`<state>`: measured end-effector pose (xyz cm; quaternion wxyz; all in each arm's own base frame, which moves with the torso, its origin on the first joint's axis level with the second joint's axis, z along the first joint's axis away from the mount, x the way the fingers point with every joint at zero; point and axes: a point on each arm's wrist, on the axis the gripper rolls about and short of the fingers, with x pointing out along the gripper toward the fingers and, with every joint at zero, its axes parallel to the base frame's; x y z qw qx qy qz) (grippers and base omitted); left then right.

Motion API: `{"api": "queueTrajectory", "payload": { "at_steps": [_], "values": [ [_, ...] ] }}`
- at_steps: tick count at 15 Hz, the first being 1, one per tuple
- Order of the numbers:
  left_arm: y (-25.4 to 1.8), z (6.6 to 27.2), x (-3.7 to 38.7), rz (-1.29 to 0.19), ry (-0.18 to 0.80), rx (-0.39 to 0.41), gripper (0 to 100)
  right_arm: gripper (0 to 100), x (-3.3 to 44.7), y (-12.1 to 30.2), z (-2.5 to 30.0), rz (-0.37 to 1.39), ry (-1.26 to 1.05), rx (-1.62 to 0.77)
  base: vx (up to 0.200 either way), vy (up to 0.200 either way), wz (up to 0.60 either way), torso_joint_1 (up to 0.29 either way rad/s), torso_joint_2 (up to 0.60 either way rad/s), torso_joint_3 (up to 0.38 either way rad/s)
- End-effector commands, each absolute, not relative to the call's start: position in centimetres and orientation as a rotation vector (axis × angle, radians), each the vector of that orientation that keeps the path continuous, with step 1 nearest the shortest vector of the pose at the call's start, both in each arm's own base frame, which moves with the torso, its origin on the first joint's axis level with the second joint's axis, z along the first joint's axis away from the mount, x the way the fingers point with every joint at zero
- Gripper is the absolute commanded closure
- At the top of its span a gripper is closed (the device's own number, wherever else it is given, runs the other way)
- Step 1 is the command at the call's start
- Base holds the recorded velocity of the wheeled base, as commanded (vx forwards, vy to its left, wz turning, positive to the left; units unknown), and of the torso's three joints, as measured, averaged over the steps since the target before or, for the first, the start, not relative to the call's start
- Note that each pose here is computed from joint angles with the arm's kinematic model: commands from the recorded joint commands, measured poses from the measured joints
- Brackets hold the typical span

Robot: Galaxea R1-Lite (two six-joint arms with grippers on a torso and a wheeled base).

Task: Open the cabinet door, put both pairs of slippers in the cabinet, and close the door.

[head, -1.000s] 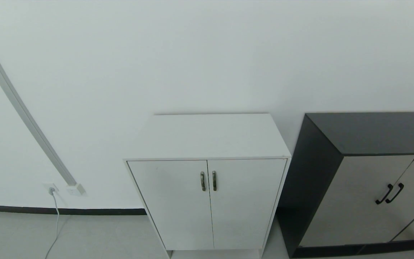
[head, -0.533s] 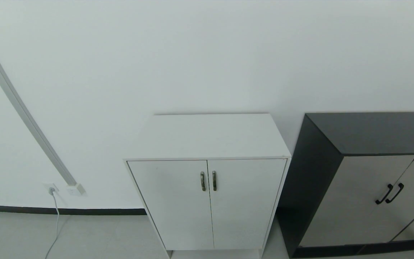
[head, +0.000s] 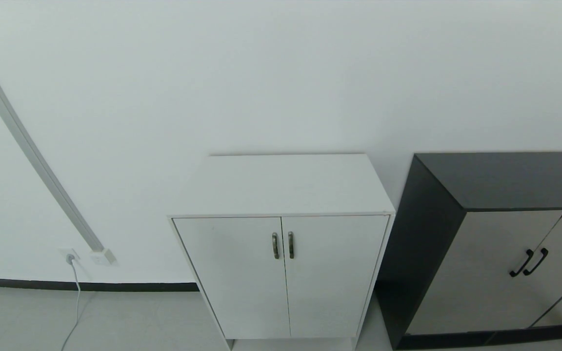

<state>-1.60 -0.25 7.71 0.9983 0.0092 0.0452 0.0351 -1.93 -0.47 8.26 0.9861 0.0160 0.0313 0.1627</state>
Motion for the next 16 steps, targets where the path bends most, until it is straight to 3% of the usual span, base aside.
{"api": "queueTrajectory", "payload": {
  "at_steps": [1, 4, 8, 16],
  "values": [
    [-0.2, 7.7, -1.6, 0.071, 0.093, 0.018, 100, 100, -1.6, -0.4, 8.1, 0.284, 0.098, 0.010, 0.000, 0.000, 0.00, 0.000, 0.00, 0.000],
    [-0.2, 7.7, -1.6, 0.071, 0.093, 0.018, 100, 100, -1.0, -0.2, 7.9, 0.156, 0.163, -0.047, 0.000, 0.000, 0.00, 0.000, 0.00, 0.000],
    [-0.2, 7.7, -1.6, 0.071, 0.091, 0.018, 100, 100, -1.9, 0.0, 7.7, 0.004, 0.046, -0.031, 0.000, 0.000, 0.00, 0.000, 0.00, 0.000],
    [-0.2, 7.7, -1.6, 0.071, 0.093, 0.018, 100, 100, -2.3, 0.0, 7.5, -0.008, 0.005, -0.002, 0.000, 0.000, 0.00, 0.000, 0.00, 0.000]
  ]
}}
